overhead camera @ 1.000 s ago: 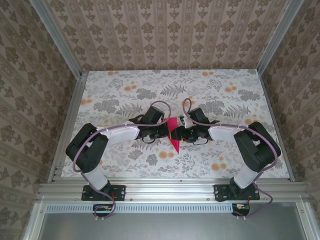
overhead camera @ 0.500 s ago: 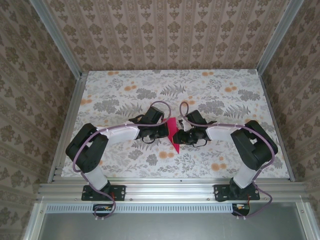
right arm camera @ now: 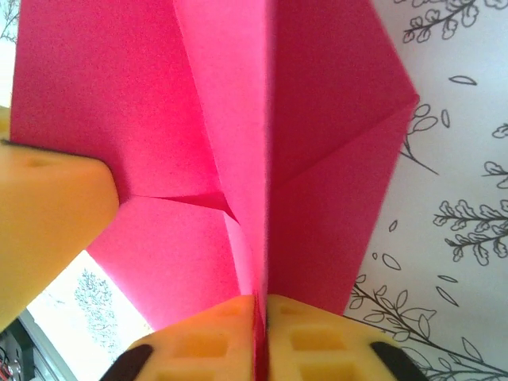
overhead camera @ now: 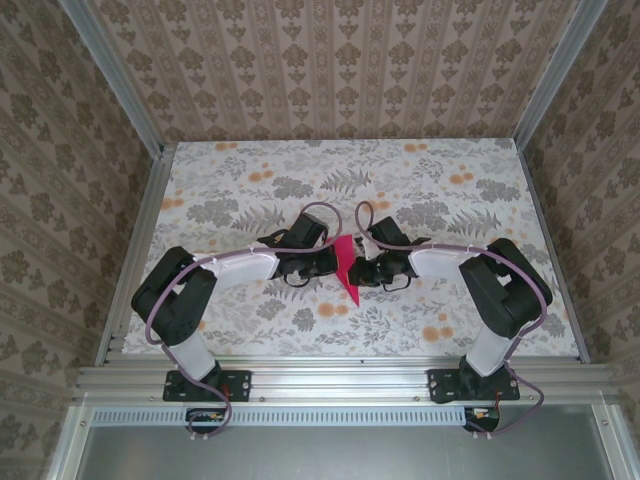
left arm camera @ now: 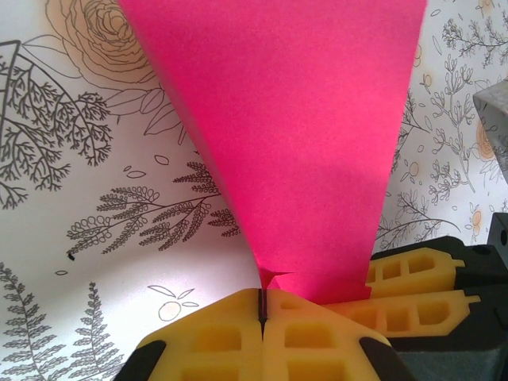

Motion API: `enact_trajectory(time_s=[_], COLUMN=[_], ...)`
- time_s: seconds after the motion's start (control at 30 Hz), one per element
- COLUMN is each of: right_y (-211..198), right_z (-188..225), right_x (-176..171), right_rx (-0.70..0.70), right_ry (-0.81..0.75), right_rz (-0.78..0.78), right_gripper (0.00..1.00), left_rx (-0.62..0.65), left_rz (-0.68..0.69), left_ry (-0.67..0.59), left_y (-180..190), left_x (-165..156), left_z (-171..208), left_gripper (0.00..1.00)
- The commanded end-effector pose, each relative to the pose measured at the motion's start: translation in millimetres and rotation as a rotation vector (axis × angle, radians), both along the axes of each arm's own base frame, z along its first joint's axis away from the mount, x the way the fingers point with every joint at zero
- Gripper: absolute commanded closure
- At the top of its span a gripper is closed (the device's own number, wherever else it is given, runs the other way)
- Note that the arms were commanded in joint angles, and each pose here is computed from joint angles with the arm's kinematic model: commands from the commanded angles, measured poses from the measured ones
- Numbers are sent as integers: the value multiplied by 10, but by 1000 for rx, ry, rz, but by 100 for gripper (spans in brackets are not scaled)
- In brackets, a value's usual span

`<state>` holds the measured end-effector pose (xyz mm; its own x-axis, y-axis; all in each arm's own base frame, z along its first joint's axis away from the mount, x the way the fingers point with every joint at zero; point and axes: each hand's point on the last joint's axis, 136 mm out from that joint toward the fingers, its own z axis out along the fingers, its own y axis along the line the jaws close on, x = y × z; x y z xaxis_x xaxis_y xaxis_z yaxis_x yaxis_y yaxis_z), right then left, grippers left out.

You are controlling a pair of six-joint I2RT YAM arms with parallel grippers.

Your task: Fold a paper plane with a square sheet of paper (pick it up from the middle)

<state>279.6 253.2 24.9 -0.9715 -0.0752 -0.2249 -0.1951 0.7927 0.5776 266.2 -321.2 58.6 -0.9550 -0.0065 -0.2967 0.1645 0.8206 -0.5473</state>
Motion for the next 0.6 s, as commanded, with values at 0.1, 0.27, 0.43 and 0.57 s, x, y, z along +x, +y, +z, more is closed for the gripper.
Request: enact_trajectory(time_s=[0.1,0.27,0.43,0.57], right_y=[-151,-452,-828,-1035], right_z=[138,328,520,513], right_x=[8,73,168,231], right_rx=[-98,-243,-419,-536], right_ry=[-38,-123,-194,-176], right_rz=[-14,-67,-121,-130], right_gripper=[97,100,100,99], left_rx=[-57,-76,-56,-7], left_rz=[0,2,45,92], left_ry=[-26,-87,-148,-176], left_y=[-55,-55,94,263], left_x=[39,70,84,86], left_z=[204,463,624,627], left_gripper=[82,60,35,27])
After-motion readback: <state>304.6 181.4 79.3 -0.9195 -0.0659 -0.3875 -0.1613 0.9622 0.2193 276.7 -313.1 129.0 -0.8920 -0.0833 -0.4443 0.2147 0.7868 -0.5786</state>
